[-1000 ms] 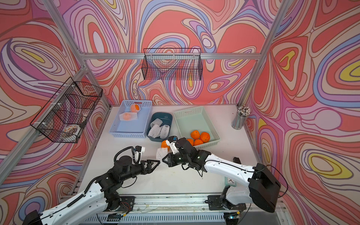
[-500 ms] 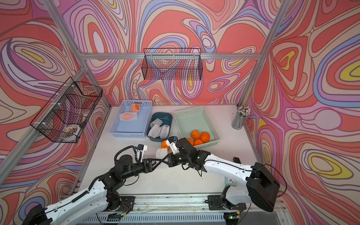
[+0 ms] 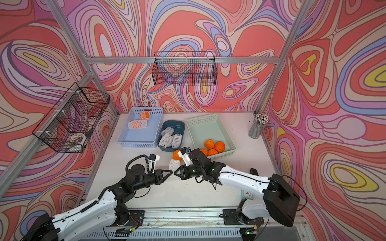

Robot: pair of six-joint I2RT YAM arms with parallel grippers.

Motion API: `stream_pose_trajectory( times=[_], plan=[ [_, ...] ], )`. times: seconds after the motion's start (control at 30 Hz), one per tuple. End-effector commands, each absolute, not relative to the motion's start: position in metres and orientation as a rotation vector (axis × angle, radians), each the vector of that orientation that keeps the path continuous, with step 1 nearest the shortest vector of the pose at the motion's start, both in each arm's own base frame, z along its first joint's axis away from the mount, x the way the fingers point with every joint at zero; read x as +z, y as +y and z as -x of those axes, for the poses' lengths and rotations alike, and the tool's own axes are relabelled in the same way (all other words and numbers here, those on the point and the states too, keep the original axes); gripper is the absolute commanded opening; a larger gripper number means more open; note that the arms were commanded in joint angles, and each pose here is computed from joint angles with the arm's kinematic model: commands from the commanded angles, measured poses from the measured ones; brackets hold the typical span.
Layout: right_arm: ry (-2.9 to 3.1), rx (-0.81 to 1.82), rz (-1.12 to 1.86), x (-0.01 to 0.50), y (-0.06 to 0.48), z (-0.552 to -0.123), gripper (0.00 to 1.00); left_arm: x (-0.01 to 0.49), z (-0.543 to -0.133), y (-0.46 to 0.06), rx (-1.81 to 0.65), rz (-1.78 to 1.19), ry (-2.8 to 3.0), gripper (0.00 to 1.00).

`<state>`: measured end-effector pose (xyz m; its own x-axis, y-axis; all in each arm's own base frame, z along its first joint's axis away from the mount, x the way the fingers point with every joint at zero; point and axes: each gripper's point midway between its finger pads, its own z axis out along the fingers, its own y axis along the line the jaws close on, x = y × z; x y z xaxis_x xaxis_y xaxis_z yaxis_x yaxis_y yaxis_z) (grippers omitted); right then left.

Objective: Remove foam nets from oranges
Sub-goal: Remove the foam net from the orange, then place the foam net into the storage box.

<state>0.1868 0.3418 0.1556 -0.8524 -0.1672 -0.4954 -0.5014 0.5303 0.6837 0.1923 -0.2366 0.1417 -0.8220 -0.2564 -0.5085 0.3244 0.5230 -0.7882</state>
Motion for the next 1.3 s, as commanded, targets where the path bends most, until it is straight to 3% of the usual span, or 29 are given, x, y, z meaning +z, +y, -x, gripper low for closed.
stream_pose_trajectory(
  times=[0.0,0.2,0.37,0.67,0.83,1.27],
  plan=[
    [2.405,1.252,0.553,0.152,0.34,-0.186,0.12,0.155,-0.199,-0.239,-1.274,-0.081,2.152,0.02],
    [2.406,1.236,0.543,0.154,0.336,-0.188,0.22,0.16,-0.201,-0.242,-1.264,-0.107,2.145,0.0],
    [2.4,1.206,0.539,0.156,0.33,-0.189,0.56,0.161,-0.205,-0.237,-1.196,-0.107,2.159,0.0],
    [2.379,1.145,0.536,0.16,0.315,-0.187,0.87,0.182,-0.24,-0.208,-0.969,-0.054,2.203,0.0],
    [2.375,1.13,0.54,0.159,0.308,-0.184,0.94,0.2,-0.28,-0.188,-0.787,-0.042,2.241,0.0],
    [2.409,1.097,0.519,0.146,0.296,-0.177,0.97,0.217,-0.395,-0.177,-0.377,-0.078,2.364,0.0]
  ],
)
